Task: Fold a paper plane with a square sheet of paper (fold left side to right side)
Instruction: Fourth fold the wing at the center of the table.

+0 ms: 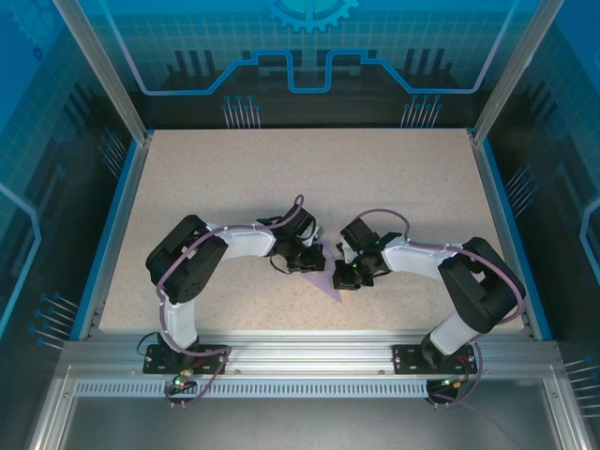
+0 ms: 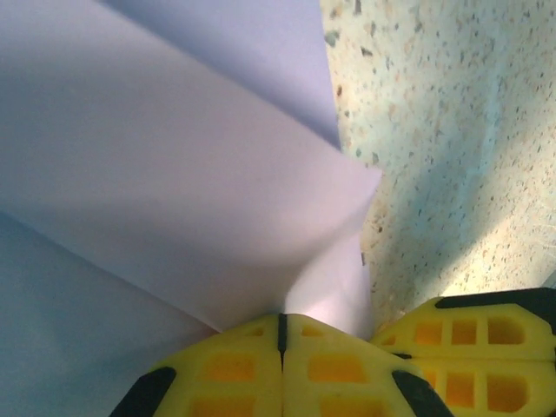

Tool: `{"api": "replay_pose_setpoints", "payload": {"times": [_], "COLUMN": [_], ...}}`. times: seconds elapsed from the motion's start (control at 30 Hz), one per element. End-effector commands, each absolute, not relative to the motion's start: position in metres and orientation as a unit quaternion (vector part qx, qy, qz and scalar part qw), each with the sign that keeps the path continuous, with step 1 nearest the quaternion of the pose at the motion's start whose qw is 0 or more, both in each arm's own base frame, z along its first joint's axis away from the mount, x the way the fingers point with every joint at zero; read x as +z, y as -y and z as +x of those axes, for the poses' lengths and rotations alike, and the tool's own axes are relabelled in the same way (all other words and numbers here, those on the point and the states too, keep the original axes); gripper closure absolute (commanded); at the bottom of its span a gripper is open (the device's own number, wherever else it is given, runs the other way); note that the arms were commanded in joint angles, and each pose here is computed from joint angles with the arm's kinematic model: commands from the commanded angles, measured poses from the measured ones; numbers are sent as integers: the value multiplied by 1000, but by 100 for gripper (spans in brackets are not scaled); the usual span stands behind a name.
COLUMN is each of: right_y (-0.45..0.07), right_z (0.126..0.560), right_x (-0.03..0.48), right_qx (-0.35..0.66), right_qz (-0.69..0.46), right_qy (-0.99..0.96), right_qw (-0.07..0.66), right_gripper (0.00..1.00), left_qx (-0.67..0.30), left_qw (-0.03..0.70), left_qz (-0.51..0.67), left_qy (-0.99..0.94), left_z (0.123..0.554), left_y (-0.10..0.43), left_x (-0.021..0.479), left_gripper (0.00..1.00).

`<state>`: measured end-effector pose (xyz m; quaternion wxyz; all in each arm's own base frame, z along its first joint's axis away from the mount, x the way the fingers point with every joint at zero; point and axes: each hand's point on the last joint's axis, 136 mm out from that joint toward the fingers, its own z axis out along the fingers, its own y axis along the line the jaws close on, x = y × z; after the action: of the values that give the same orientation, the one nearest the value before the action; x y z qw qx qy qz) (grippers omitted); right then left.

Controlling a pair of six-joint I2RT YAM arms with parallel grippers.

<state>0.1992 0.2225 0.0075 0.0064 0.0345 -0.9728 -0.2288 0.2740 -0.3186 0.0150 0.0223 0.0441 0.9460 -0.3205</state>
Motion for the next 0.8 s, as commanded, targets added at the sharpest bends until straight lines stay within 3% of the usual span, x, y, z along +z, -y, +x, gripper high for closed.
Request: {"api": "replay_pose_setpoints", "payload": {"times": [0.0,0.77], "right_y": [-177,-177], "right_z": [159,154], "right_x": [-32,-36], "right_qx": [-118,-115], "right_qz": [25,28], "right_qy": [990,989], "right_qw": [76,86], "right_gripper": [100,100], "left_qx": [-268,-270], "left_qw": [50,71], "left_qz": [19,-41], "left_qy": [-962,-959], "left_z": [300,347], "left_y": [290,249], "left_x": [-1,-9], "left_gripper": [93,93]}}
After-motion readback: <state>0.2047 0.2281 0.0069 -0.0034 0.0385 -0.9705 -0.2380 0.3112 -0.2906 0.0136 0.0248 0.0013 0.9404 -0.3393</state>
